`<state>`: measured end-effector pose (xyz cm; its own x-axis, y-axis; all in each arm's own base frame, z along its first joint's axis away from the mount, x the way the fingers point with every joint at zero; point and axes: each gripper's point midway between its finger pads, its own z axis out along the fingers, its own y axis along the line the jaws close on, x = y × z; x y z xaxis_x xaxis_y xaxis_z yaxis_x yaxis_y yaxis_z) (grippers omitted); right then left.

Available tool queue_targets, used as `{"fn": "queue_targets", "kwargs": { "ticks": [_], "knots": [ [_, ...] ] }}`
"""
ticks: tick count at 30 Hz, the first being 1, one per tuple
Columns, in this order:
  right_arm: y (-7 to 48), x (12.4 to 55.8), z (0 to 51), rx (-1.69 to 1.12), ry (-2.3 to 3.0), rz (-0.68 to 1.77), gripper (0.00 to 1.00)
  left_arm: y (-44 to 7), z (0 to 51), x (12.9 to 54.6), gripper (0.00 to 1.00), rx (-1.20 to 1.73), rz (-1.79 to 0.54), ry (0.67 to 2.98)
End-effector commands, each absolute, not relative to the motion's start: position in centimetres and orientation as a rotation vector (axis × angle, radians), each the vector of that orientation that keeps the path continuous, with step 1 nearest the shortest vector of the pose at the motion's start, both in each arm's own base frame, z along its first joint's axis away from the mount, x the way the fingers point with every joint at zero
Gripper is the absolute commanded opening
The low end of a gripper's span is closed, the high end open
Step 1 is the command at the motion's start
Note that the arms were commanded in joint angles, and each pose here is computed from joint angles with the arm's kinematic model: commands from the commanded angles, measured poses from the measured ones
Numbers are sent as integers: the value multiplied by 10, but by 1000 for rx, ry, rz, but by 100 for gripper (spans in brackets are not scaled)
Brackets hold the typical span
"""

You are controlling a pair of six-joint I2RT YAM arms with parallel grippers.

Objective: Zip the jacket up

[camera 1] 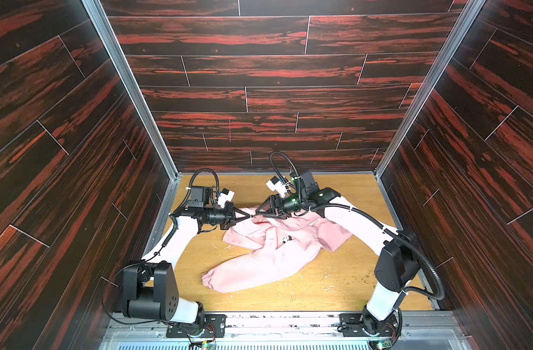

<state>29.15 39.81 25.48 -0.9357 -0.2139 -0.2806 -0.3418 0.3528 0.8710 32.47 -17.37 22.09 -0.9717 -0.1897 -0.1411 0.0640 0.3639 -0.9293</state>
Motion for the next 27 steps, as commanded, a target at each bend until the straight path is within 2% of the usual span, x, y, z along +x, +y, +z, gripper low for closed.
{"fn": "queue_targets", "kwargs": {
  "ticks": [1, 13, 27],
  "knots": [
    [410, 295, 235, -444, 2520, 1749, 64, -178, 243, 318, 0, -33, -1698, 2357],
    [419, 328, 214, -246, 2519, 1846, 65, -179, 251, 321, 0, -28, -1727, 2328],
    [428, 337, 219, -194, 2448, 2011, 64, -180, 268, 341, 0, -43, -1737, 2265]
  ]
}}
